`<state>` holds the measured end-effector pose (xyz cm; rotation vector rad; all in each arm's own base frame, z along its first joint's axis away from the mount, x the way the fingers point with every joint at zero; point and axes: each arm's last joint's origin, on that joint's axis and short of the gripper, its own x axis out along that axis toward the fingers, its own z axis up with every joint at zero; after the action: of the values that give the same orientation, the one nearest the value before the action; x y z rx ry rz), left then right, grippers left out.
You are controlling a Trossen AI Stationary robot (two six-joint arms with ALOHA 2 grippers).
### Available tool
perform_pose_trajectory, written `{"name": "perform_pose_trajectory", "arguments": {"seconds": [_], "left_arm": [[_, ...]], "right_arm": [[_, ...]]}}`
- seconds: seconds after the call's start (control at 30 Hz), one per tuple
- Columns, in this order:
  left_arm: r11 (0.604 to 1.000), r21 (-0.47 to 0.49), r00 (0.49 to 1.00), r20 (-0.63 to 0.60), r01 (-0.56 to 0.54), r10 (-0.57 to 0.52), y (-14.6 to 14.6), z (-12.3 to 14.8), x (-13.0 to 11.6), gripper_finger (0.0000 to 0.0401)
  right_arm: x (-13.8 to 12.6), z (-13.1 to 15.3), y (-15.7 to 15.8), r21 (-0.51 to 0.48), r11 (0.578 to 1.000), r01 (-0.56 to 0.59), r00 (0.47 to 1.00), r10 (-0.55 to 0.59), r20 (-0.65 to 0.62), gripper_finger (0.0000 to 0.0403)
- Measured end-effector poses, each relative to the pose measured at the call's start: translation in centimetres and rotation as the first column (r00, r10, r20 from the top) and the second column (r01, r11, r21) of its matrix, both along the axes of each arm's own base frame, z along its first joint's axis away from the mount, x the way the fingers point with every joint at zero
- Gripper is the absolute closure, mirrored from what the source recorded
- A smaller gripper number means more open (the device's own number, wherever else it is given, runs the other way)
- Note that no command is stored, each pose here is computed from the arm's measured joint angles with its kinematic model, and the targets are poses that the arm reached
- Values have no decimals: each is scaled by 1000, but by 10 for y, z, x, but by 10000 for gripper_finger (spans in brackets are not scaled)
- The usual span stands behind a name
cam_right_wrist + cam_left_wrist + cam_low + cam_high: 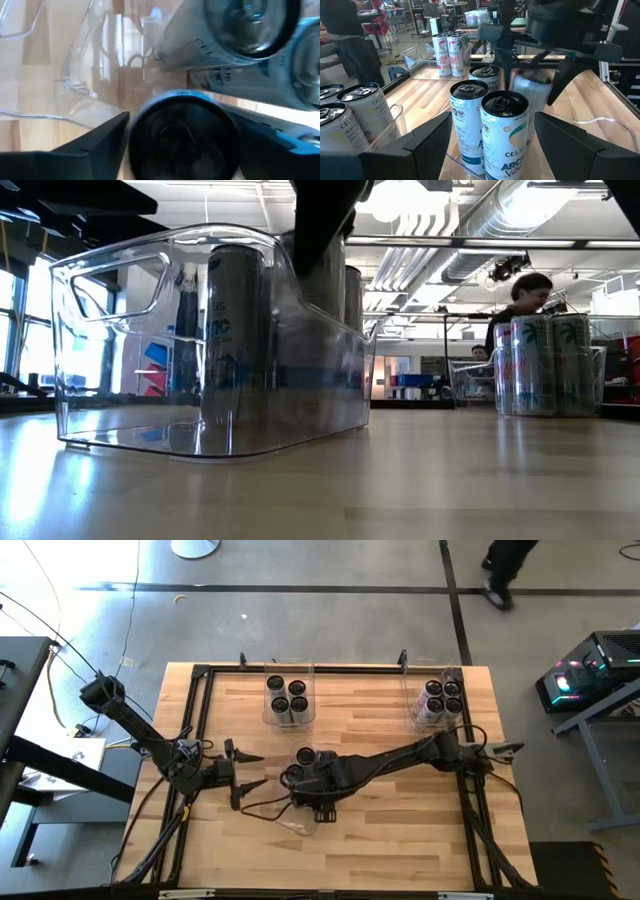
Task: Sort soda cans
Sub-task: Put the white/blue soda can into the bottom center transparent bin, then move the transparent bin to the top center of the table
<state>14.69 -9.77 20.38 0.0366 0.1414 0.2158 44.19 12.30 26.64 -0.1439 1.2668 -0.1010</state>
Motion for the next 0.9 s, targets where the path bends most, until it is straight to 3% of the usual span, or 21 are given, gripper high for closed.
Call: {"name": "perform_pose_trajectory", "arguments": {"seconds": [0.17,0.43,0.6,0.73,0.9], "left_arm": [[1000,-23,1000,6,1,0,-1,0,0,123],[999,9,999,29,44,-44,-9,18,0,123],[994,15,994,26,107,-108,-21,29,-5,130],[987,-11,986,-41,160,-160,-32,26,-12,150],[971,-45,968,-89,233,-236,-53,18,-19,179]], "right_arm": [[-6,11,0,-38,999,28,999,-27,26,52],[-36,51,17,-100,995,-10,996,19,92,45],[-59,71,32,-131,985,-114,987,127,95,45],[-68,68,32,-160,983,-88,996,92,21,44],[-83,36,21,-202,979,-10,995,-11,-104,44]]}}
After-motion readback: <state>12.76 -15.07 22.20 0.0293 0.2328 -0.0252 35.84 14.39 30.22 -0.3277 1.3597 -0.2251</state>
